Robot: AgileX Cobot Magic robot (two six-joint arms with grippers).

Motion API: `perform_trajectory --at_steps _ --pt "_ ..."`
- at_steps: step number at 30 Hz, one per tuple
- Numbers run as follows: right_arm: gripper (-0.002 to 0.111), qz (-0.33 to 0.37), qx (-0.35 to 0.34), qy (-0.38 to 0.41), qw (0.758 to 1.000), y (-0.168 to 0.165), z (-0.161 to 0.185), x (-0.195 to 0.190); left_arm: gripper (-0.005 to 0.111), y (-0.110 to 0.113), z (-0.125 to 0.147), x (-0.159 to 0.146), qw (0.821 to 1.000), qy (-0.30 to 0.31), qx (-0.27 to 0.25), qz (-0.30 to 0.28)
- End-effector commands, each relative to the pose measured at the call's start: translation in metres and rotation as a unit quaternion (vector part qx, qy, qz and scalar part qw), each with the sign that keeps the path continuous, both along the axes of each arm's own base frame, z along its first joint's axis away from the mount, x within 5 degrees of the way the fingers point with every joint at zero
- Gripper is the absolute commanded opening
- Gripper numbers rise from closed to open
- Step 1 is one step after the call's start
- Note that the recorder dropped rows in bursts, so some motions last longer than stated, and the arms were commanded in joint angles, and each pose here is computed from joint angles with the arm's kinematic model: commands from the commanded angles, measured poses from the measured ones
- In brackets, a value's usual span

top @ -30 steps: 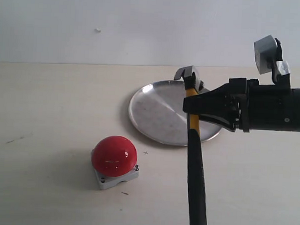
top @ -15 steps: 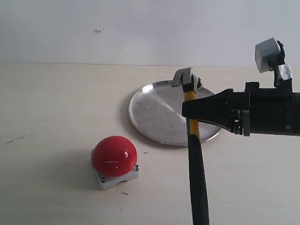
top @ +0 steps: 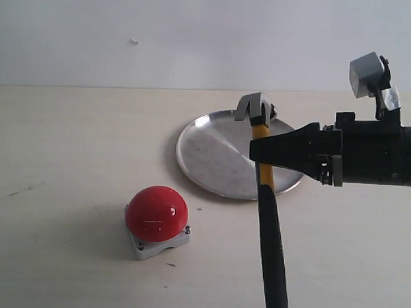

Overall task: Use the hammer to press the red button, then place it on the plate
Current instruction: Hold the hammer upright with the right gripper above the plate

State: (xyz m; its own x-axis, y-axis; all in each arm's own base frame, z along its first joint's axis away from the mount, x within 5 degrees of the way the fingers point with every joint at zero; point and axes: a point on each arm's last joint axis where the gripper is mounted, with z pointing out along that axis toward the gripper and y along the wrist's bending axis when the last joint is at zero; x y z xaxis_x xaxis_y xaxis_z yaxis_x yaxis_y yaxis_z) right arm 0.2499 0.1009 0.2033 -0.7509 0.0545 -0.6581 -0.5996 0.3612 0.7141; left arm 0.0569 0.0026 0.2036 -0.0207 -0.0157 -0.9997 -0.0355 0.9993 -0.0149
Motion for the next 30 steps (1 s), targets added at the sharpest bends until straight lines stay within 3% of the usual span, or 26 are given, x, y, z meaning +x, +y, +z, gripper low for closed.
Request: perform_trajectory --at_steps 1,15,30 --pt "0.0 0.001 0.038 -0.02 0.999 0.001 0.012 0.0 0.0 0.0 0.0 0.0 1.0 -0.003 0.005 -0.002" --pt "0.0 0.002 0.04 -0.02 0.999 0.001 0.012 0.0 0.0 0.0 0.0 0.0 1.0 -0.003 0.005 -0.002" --pt "0.0 -0.026 0.052 0.048 0.997 0.001 0.03 0.019 0.0 0.0 0.0 0.0 1.0 -0.003 0.005 -0.002"
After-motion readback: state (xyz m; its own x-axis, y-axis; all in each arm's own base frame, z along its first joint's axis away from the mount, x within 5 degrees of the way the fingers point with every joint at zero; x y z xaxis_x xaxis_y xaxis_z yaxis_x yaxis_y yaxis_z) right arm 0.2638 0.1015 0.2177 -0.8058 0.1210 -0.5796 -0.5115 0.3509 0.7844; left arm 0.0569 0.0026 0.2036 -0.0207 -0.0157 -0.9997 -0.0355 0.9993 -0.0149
